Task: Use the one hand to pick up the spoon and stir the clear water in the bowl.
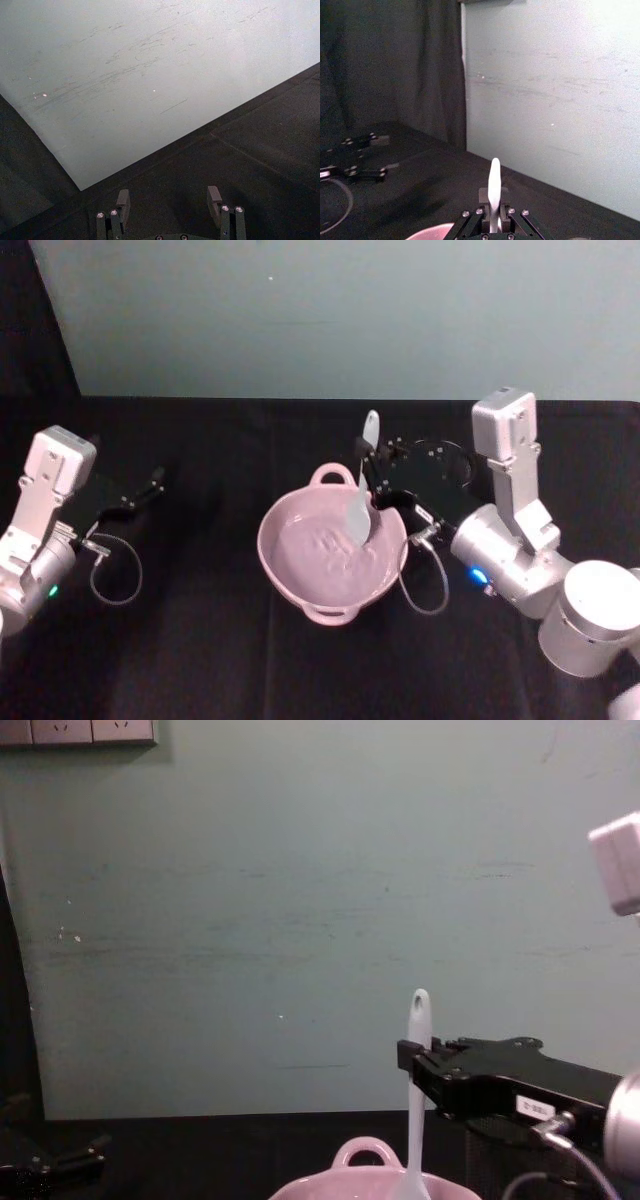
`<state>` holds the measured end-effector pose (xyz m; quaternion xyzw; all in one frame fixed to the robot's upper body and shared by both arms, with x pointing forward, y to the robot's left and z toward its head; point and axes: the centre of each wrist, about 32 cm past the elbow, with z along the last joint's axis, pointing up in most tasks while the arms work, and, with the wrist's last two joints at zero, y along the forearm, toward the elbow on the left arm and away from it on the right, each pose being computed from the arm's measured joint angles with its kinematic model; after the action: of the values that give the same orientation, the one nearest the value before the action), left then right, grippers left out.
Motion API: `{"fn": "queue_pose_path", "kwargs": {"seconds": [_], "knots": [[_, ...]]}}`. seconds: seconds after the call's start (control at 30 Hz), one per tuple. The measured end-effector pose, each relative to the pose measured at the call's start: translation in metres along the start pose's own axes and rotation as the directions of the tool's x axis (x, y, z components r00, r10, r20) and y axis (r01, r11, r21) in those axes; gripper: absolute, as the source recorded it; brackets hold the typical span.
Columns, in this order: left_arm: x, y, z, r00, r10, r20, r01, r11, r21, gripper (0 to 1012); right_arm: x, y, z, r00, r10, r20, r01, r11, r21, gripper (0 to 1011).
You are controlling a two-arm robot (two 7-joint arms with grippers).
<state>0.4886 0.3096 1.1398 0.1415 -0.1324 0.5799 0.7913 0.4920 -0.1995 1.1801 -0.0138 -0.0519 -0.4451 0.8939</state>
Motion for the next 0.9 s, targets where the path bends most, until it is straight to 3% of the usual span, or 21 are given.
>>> {"fn": "queue_pose_path", "kwargs": {"seconds": [0.2, 0.43, 0.63, 0.9], "knots": [[0.0000, 0.0000, 0.0000, 1.0000, 0.000, 0.000, 0.000, 1.0000, 0.000, 1011, -0.002, -0.016, 0.007, 0.998, 0.058, -0.037, -0.059, 0.998, -0.024, 112], [0.0000, 0.0000, 0.0000, 1.0000, 0.000, 0.000, 0.000, 1.0000, 0.000, 1011, -0.016, -0.026, 0.008, 0.987, 0.143, -0.073, -0.146, 0.989, -0.040, 111], [0.0000, 0.0000, 0.0000, 1.0000, 0.000, 0.000, 0.000, 1.0000, 0.000, 1011, -0.026, -0.022, 0.007, 0.978, 0.181, -0.101, -0.184, 0.983, -0.025, 111], [0.0000, 0.0000, 0.0000, 1.0000, 0.000, 0.000, 0.000, 1.0000, 0.000, 1011, -0.037, -0.004, 0.003, 0.973, 0.194, -0.122, -0.194, 0.981, 0.012, 112]]}}
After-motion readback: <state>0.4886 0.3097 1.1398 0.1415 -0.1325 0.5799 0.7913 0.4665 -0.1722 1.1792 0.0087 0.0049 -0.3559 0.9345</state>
